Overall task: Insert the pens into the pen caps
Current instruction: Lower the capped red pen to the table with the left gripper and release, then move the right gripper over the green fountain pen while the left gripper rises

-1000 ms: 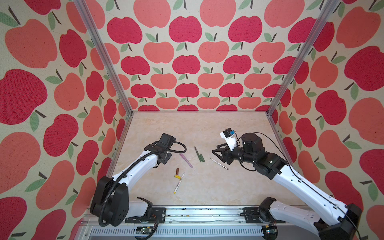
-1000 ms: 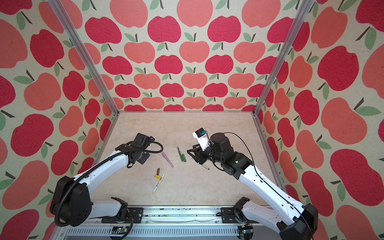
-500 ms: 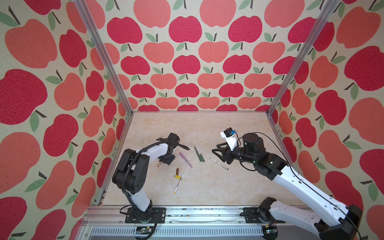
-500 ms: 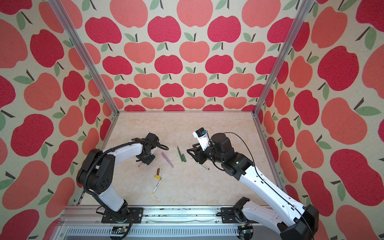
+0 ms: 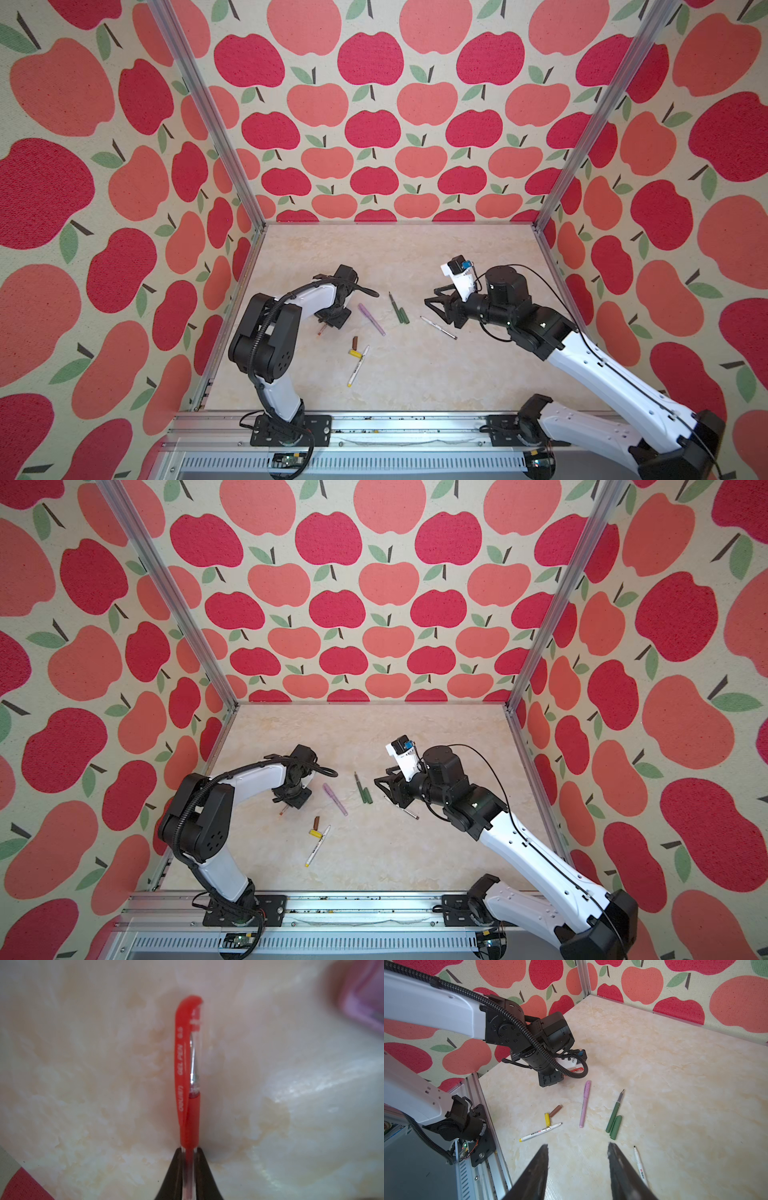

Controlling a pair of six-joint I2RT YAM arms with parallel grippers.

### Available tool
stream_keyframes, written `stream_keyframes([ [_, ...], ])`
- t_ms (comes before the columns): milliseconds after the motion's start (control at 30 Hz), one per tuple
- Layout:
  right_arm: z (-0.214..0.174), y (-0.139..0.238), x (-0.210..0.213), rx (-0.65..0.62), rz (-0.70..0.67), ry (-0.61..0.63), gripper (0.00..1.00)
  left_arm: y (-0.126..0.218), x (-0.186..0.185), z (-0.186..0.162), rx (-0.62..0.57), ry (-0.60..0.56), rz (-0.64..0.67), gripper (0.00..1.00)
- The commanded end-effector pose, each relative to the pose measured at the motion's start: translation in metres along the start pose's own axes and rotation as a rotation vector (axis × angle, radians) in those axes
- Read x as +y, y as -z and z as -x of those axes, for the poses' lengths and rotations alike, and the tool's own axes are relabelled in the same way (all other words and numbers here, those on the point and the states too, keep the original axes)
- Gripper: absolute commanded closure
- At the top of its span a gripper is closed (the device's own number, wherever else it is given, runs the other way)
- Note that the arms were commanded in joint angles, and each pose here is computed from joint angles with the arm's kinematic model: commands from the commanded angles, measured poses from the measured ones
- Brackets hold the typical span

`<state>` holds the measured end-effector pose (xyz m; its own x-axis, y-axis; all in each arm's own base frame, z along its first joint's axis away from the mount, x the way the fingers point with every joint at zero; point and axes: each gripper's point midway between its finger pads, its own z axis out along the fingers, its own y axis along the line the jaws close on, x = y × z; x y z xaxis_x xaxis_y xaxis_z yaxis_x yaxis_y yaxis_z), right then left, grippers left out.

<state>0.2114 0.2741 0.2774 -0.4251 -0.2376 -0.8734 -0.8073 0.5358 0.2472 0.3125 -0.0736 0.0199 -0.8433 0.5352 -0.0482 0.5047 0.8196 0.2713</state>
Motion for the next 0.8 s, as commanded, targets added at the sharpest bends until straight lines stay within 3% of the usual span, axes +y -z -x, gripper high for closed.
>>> stream_keyframes([
  [0, 0.008, 0.005, -0.002, -0.011, -0.017, 0.02, 0.51, -0.002, -0.004, 0.003, 0.009, 0.017, -0.033, 0.76],
  [167, 0.009, 0.006, -0.003, -0.012, -0.025, 0.021, 0.5, 0.007, 0.001, 0.006, -0.033, 0.031, -0.016, 0.57],
  [333, 0.009, 0.007, -0.007, -0.012, -0.047, 0.004, 0.48, 0.038, 0.016, 0.016, -0.141, 0.087, 0.023, 0.47],
  [433, 0.004, 0.007, -0.018, 0.012, -0.104, -0.031, 0.46, 0.082, 0.025, 0.032, -0.335, 0.156, 0.019, 0.39],
  [533, -0.01, 0.006, -0.03, 0.082, -0.163, -0.065, 0.46, 0.148, 0.022, 0.044, -0.64, 0.205, -0.063, 0.26],
  [667, -0.029, 0.007, -0.04, 0.167, -0.214, -0.089, 0.45, 0.233, 0.013, 0.032, -0.983, 0.231, -0.191, 0.01],
  [767, -0.039, 0.006, -0.048, 0.216, -0.251, -0.096, 0.44, 0.269, -0.001, 0.012, -1.118, 0.228, -0.319, 0.01],
])
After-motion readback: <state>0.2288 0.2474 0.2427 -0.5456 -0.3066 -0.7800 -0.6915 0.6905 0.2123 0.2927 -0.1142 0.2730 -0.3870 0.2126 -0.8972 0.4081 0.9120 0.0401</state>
